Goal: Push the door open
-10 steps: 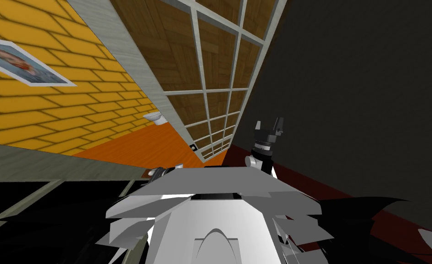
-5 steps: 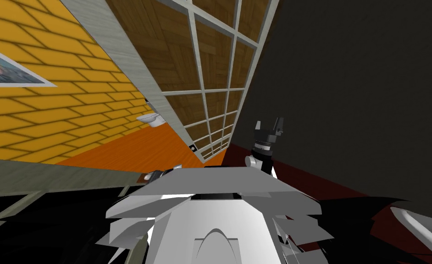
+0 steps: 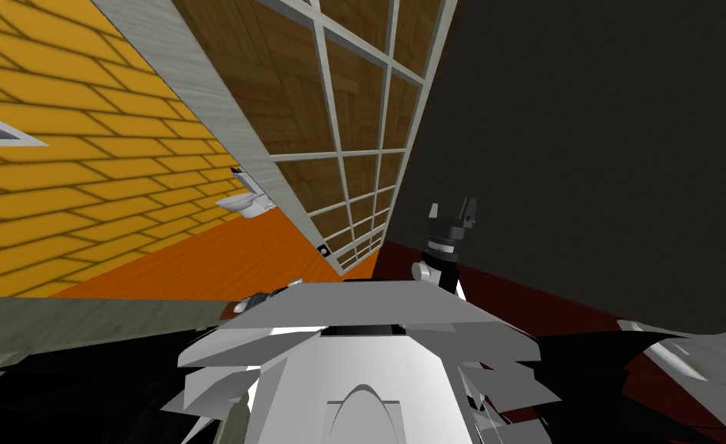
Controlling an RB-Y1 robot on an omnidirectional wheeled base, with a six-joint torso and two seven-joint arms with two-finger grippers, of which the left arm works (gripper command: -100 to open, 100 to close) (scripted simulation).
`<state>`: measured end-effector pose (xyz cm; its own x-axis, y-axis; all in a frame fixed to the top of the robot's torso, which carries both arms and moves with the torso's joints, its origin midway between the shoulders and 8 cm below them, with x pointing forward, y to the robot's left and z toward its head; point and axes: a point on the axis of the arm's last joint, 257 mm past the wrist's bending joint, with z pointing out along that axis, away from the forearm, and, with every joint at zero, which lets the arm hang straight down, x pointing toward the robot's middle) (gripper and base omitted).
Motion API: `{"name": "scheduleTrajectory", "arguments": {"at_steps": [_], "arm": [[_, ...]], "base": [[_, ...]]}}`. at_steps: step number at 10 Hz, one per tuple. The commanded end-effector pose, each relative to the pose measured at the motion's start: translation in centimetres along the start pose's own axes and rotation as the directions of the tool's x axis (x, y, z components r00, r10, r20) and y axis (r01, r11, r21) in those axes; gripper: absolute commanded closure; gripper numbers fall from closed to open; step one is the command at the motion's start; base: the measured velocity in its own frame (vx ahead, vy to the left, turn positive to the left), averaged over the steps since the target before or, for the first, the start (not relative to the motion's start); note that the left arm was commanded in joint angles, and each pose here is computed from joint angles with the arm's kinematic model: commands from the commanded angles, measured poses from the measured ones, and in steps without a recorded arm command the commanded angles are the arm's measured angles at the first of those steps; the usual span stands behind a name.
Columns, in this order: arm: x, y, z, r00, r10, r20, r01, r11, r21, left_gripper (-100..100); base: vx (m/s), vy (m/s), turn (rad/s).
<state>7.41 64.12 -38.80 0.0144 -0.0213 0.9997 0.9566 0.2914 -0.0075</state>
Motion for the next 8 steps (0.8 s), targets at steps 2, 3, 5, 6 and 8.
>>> {"name": "scheduleTrajectory", "arguments": {"at_steps": [2,3,5,6,8], "arm": [[-0.1,-1.6,0.48,0.9999,0.007,-0.008,-0.007,0.9993,0.037,100],[-0.2,-2.2,0.55,1.0,0.006,-0.004,-0.006,0.9984,0.057,100],[-0.2,-2.2,0.55,1.0,0.006,-0.004,-0.006,0.9984,0.057,100],[-0.3,-2.8,0.61,1.0,0.005,0.0,-0.005,0.9971,0.076,100],[-0.6,-3.6,0.59,1.0,0.002,0.009,-0.003,0.9942,0.107,100]], "base": [[-0.005,0.019,-0.032],[0.007,0.014,-0.088],[0.0,0.011,-0.031],[-0.002,0.023,-0.095],[0.013,0.031,-0.149]]}}
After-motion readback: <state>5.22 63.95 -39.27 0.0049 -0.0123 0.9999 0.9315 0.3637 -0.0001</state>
